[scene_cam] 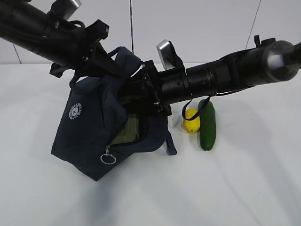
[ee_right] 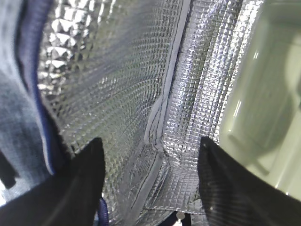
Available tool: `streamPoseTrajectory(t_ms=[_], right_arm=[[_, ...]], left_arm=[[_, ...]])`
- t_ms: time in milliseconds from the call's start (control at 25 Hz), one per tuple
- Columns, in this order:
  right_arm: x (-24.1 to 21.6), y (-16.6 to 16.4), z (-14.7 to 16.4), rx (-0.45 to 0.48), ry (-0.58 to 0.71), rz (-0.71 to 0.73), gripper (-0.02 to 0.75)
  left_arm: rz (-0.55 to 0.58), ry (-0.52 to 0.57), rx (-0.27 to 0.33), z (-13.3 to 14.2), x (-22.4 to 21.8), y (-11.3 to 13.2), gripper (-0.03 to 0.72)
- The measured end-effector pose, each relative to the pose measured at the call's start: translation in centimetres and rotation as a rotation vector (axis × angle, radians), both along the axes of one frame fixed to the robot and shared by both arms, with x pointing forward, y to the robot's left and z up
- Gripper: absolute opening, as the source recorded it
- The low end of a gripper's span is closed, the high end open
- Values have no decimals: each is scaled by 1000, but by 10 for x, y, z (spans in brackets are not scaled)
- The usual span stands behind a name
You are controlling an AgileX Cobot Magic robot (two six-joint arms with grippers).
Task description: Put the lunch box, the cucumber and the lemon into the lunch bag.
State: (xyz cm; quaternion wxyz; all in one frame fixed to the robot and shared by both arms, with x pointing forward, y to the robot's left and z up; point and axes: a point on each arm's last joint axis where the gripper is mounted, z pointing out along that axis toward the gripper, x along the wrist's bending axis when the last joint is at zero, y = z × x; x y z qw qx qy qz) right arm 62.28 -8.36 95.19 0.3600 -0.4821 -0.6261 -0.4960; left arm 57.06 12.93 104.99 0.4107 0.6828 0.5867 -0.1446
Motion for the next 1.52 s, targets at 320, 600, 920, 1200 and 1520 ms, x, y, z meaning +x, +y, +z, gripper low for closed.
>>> streamPoseTrajectory(t_ms=[320, 600, 920, 1200, 1520], right_arm=[[0, 0, 0, -2, -1, 4, 475], [0, 0, 0, -1, 0, 5, 475], [2, -6, 0, -1, -9, -3, 475], [3, -23, 15, -50, -52, 11, 475], [-13, -36, 60, -223, -167, 34, 475]], left_arm=[[-3, -2, 4, 0, 0, 0, -5], [-7, -6, 17, -1, 0, 1, -5], [-8, -8, 18, -1, 0, 1, -5], [-9, -8, 21, -1, 0, 1, -5], [-1, -18, 25, -1, 1, 1, -5]])
